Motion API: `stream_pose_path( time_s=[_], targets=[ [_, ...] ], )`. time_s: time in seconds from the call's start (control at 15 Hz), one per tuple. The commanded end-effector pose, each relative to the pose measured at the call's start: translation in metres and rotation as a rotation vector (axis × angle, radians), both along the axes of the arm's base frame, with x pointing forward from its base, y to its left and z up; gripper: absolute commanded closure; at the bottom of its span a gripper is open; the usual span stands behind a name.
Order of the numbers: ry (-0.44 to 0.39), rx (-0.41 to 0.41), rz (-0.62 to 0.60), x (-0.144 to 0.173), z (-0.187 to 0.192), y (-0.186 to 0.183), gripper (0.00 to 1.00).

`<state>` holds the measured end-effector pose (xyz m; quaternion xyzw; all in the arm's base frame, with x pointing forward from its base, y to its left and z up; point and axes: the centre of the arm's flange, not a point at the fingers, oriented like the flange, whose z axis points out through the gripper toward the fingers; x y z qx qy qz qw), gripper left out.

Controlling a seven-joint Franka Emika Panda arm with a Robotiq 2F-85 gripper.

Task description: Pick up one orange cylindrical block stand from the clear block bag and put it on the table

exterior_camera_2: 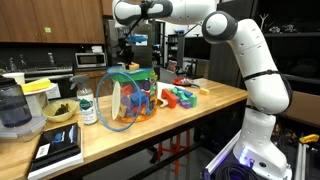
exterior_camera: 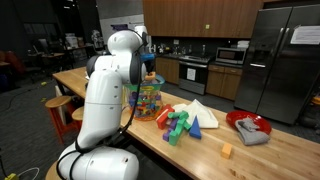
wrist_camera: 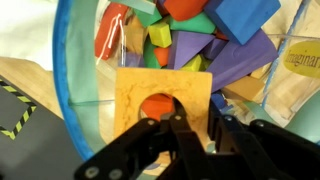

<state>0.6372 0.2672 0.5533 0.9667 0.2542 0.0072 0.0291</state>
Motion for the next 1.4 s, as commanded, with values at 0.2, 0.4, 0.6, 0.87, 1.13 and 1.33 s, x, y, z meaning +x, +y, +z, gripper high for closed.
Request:
stream_pose_path(
  time_s=[0.2, 0.4, 0.6, 0.87, 1.13, 1.33],
  targets=[
    [-0.011, -0.008, -0.071, -0.014, 0.043, -0.033, 0.94],
    [-0.026, -0.009, -0.110, -0.019, 0.047, -0.044, 0.94],
    [-0.040, -0.011, -0.151, -0.026, 0.050, -0.058, 0.94],
    [-0.048, -0.022, -0.191, -0.036, 0.048, -0.084, 0.94],
    [-0.049, -0.034, -0.231, -0.048, 0.039, -0.122, 0.94],
    [-0.065, -0.043, -0.263, -0.057, 0.026, -0.152, 0.94]
  ],
)
